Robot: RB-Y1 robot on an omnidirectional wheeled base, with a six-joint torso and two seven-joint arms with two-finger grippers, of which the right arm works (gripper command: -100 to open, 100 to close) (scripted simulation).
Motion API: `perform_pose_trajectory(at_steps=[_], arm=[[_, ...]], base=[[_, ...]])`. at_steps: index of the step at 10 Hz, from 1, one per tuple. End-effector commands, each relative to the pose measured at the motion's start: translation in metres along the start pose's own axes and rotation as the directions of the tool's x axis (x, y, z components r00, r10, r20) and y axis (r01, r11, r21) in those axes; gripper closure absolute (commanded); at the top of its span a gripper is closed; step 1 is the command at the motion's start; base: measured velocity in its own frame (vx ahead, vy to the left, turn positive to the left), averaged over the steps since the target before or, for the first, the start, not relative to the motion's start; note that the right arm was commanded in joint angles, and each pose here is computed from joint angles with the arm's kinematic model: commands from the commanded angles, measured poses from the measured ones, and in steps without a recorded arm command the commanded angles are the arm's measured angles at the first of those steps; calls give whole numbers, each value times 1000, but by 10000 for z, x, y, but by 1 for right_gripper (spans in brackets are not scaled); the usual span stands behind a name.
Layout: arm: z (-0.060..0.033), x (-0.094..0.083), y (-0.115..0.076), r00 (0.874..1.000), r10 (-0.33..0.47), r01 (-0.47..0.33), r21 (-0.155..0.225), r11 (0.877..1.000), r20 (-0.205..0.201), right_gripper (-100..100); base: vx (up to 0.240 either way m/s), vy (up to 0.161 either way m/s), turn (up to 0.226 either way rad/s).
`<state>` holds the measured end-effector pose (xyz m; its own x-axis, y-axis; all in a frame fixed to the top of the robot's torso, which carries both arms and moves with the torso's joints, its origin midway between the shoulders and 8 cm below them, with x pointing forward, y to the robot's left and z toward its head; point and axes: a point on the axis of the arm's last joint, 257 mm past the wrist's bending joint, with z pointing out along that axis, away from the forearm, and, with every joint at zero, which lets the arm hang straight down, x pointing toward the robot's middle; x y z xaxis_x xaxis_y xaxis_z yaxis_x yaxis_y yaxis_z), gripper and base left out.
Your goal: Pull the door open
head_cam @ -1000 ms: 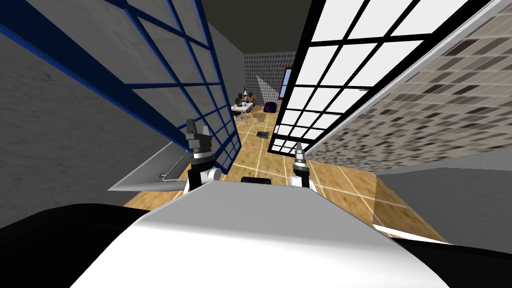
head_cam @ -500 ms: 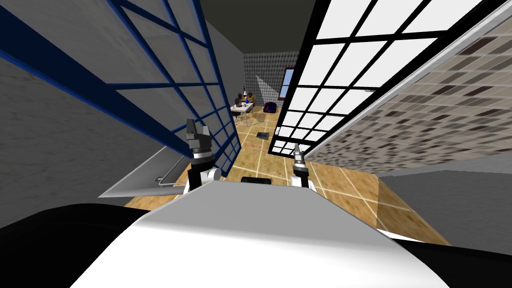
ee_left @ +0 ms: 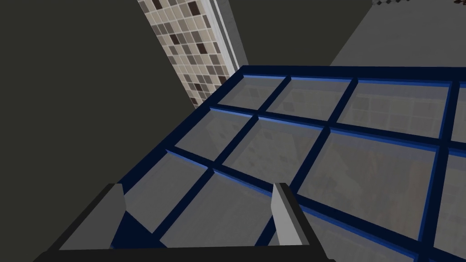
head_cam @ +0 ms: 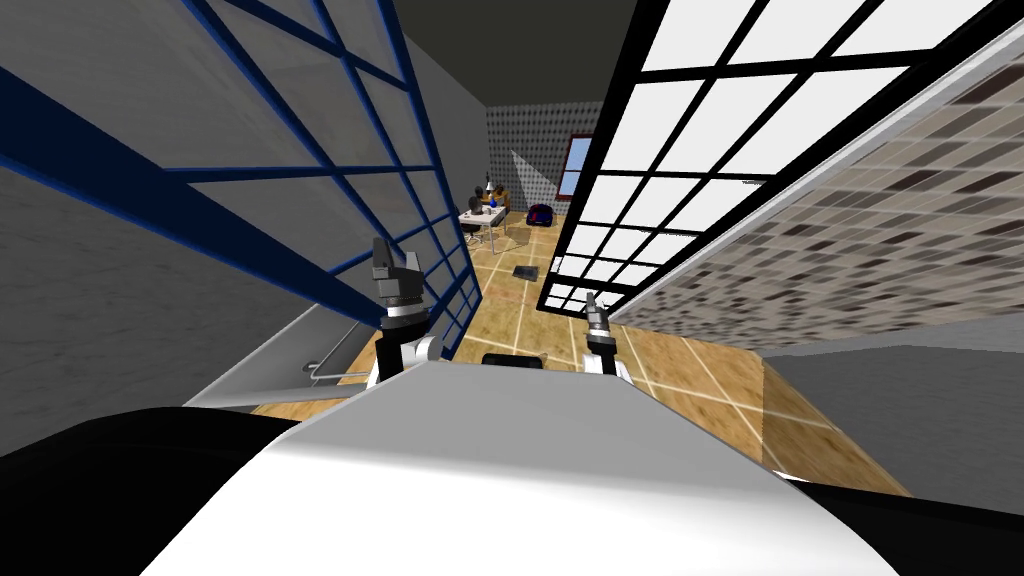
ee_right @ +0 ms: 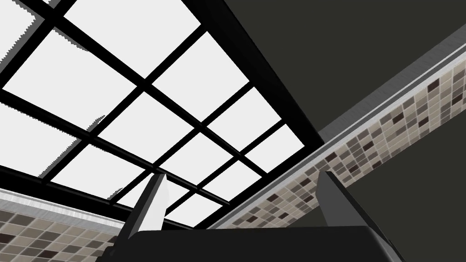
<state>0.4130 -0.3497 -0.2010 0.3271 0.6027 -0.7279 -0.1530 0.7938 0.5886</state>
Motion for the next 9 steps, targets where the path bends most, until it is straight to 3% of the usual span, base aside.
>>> perform_pose_trajectory(at_steps=[1, 5, 9], arm=[[-26, 64, -103, 999, -43, 44, 11, 999, -14, -100], [-93, 189, -337, 989, -140, 142, 34, 989, -49, -100], [-170, 307, -557, 970, -228, 233, 52, 971, -88, -100]], base=[[89, 20, -11], [97, 26, -9], [100, 18, -10]])
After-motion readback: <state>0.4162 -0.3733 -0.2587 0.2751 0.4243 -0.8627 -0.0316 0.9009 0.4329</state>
